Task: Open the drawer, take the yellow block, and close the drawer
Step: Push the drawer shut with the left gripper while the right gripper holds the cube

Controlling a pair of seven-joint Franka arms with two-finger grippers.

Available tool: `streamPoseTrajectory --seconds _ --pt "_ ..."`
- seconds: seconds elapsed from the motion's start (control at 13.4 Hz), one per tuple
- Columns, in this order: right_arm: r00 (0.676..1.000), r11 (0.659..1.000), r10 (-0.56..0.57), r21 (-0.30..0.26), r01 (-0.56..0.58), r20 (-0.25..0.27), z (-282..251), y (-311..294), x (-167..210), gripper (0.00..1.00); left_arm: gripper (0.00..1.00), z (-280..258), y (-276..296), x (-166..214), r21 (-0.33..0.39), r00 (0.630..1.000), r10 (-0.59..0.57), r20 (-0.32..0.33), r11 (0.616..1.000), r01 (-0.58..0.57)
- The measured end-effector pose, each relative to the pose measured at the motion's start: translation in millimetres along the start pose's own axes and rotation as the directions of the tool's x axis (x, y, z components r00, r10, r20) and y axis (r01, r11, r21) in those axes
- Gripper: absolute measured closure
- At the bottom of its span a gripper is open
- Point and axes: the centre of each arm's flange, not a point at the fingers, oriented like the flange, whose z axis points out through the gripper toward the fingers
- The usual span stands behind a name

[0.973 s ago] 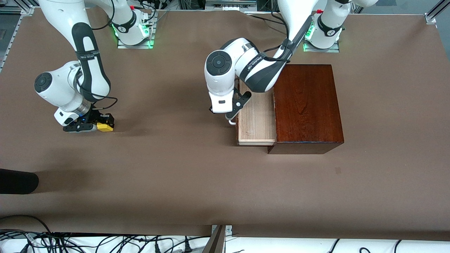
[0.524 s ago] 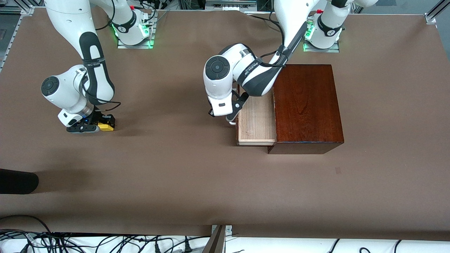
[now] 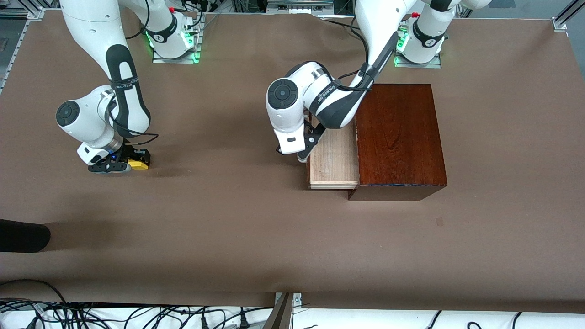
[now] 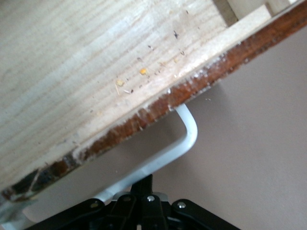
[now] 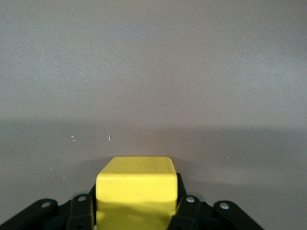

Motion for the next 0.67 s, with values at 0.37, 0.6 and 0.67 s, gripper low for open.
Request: streamPoseTrajectory --seconds 0.37,0.6,0.67 --pt "1.000 1.000 -0.011 0.003 0.011 -0.003 -0.1 -5.7 2.6 0.33 0.99 -3.0 -3.5 17.4 0.047 0.997 0.067 -0.040 0.997 -0.065" --pt "0.999 0.999 -0.033 0.023 0.034 -0.018 -7.6 -17.2 17.6 0.01 0.99 -6.8 -6.3 32.8 0.061 0.990 0.135 -0.033 0.989 -0.133" --pt "0.999 0.998 -0.041 0.040 0.042 -0.015 -11.0 -21.8 23.7 0.00 0.99 -7.3 -8.2 37.0 0.066 0.988 0.152 -0.030 0.986 -0.150"
